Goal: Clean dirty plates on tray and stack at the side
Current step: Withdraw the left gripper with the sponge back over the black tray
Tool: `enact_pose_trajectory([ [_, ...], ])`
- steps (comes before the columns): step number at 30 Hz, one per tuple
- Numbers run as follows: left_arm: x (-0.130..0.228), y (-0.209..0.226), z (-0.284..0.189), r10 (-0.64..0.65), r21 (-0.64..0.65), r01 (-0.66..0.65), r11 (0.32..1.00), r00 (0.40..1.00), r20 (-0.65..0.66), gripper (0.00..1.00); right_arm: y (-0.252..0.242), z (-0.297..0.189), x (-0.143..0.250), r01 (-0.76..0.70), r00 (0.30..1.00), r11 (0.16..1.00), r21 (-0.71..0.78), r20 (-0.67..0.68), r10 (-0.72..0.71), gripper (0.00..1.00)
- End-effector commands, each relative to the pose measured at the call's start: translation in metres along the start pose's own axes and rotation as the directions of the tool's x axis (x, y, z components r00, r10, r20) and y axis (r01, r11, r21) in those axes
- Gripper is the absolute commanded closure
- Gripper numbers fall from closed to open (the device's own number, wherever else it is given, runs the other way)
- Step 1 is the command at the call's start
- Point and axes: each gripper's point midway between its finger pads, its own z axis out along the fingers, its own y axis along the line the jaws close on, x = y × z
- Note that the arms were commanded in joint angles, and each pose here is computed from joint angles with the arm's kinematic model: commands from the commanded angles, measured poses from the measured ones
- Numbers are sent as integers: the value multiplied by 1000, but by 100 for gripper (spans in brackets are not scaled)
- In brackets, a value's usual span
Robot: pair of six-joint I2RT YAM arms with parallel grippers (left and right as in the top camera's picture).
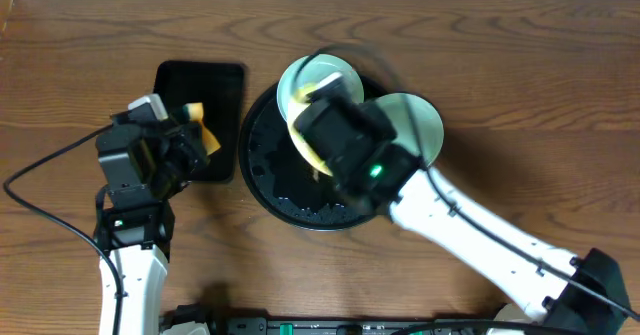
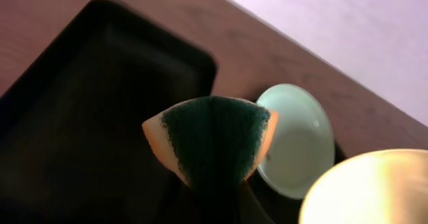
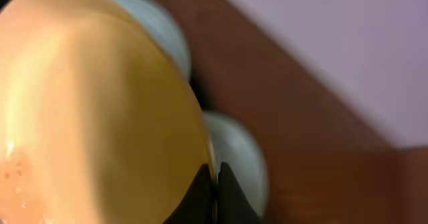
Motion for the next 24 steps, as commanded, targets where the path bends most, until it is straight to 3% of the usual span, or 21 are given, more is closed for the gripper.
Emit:
enact_pose_trajectory([
  [1, -3, -3, 2, -46, 41, 48, 998, 998, -33, 92, -31, -32, -21, 101, 991, 963, 248, 58, -119, 99],
  [8, 20, -1, 18, -91, 72, 103, 992, 984, -153, 92, -25, -66, -33, 63, 984, 933, 354, 135, -118, 99],
  [21, 22, 0, 19, -95, 68, 107, 992, 982, -160, 92, -7, -80, -40, -9, 977, 952, 307, 205, -57, 99],
  [24, 22, 0, 19, -95, 67, 107, 992, 982, -161, 92, -23, -85, -40, -44, 977, 919, 392, 211, -43, 99],
])
